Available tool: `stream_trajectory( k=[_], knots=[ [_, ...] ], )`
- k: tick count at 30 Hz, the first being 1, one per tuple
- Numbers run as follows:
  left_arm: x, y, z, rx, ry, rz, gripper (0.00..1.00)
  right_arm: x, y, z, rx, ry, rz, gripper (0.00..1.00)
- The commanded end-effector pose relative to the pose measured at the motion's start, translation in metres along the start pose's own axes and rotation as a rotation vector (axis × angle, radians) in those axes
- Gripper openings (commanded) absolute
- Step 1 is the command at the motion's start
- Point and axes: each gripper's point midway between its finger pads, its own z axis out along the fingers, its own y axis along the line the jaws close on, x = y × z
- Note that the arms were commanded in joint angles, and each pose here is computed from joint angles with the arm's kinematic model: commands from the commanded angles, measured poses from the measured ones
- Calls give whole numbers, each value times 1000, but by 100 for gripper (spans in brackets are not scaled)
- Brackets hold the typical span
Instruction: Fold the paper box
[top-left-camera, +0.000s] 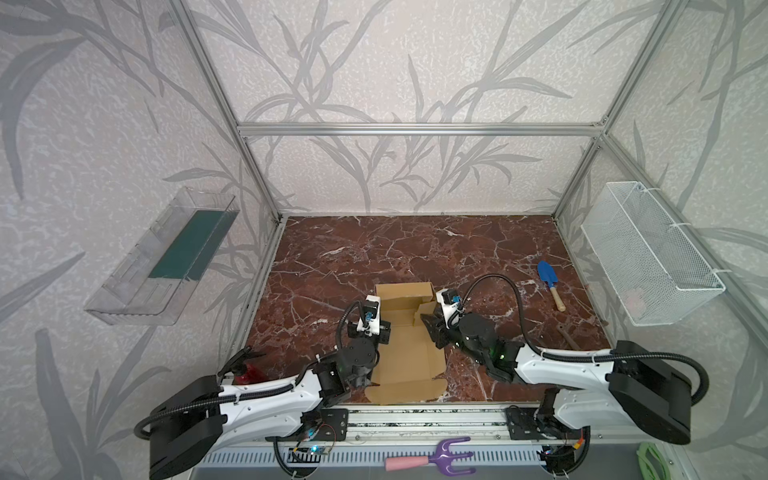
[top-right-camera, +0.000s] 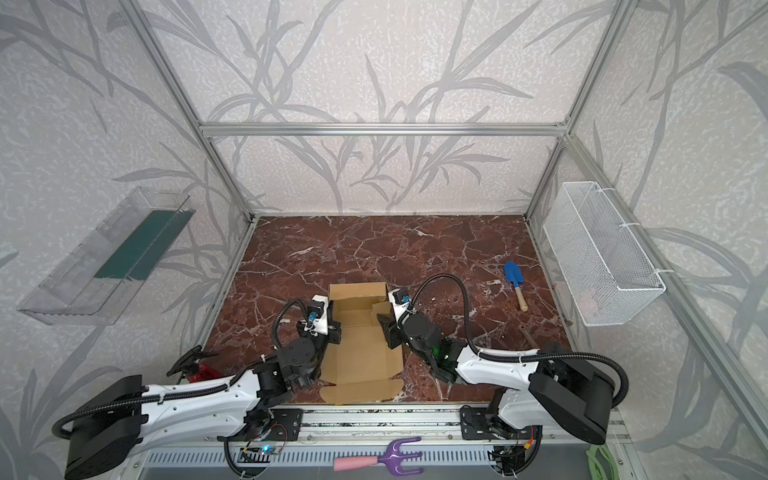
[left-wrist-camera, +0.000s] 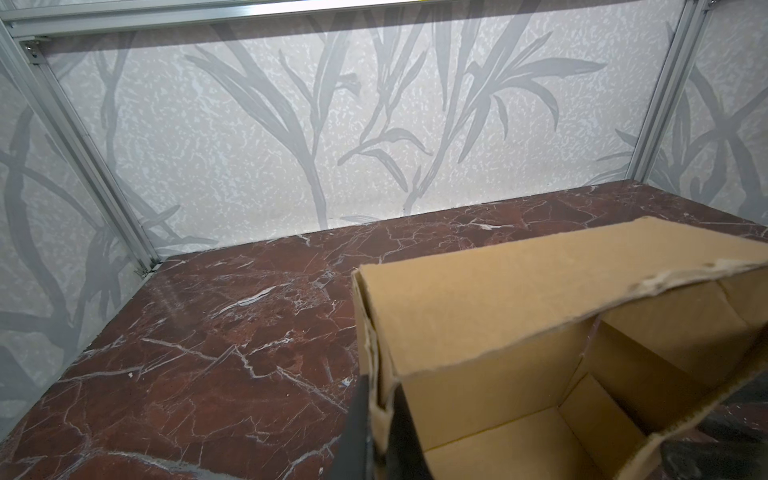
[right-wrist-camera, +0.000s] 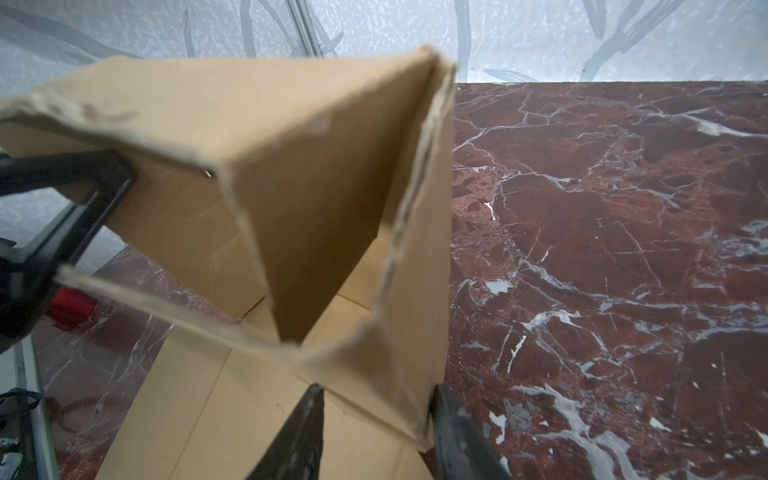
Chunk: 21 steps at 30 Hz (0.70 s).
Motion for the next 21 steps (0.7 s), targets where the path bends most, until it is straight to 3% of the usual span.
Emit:
stream_trajectory(
  k=[1,21],
  knots=[
    [10,6,-3,-16,4,-53,0,-24,12,4,-58,-101,-23,43],
    [34,5,0,-35,-2,-18,0,-2,-8,30,-37,-69,-35,43]
  ],
)
